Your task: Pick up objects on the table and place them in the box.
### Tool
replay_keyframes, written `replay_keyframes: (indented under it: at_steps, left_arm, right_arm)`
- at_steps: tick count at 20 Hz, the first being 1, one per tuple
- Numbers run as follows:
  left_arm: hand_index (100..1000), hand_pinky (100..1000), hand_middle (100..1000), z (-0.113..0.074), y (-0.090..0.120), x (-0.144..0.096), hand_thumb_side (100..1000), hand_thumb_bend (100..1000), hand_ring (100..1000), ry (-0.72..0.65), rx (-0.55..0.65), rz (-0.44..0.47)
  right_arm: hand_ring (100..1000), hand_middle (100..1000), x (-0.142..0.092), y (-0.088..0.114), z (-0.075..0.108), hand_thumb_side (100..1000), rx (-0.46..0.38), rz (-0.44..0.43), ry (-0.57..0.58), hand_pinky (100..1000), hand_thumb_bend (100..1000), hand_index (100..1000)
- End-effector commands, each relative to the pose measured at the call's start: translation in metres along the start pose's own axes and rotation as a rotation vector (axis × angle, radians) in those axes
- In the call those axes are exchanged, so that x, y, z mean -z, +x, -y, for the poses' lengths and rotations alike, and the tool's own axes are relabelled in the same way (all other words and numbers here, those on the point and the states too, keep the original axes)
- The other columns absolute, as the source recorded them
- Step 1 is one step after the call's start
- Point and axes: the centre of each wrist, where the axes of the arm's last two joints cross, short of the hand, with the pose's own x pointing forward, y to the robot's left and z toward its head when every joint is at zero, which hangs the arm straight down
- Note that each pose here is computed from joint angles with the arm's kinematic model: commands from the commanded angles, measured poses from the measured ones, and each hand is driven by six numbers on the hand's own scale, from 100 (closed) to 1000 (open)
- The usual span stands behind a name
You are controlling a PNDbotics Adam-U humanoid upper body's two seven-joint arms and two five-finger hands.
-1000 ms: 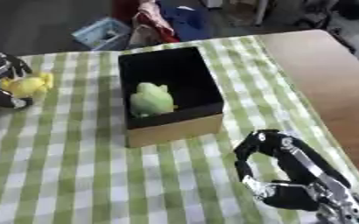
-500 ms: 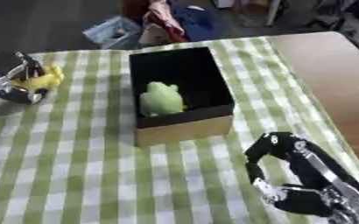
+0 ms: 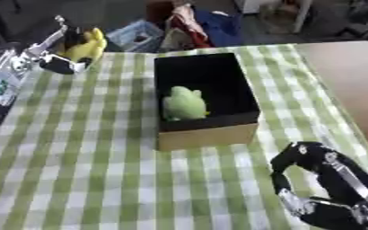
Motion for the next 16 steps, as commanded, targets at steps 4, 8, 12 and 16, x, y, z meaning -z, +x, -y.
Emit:
replay_keyframes:
  at_steps: [4,8,12,16]
  left_arm:
    - [580,636,408,-0.023,0.056,0.027,100,306,443,0.040,-0.002,0.217]
    - [587,641,421,-0.020,0.086,0.034,100,324,456,0.009,0.014,0.329]
    - [603,646,435,-0.009,0.103,0.036,100,340,469,-0.049,0.012,0.404]
    - [622,655,456,0.003,0.116,0.038,100,389,487,-0.116,0.016,0.460]
  right_arm:
    - [539,518,0.002,0.004,0.004,100,-0.018,0.012,0.017,670,122,641]
    - [539,519,0.003,0.005,0.003,100,-0.016,0.018,0.024,670,120,641]
    - [539,519,0.004,0.005,0.003,100,-0.016,0.020,0.027,670,120,641]
    - [539,519,0.005,0.005,0.002,100,-0.014,0.024,0.029,670,117,641]
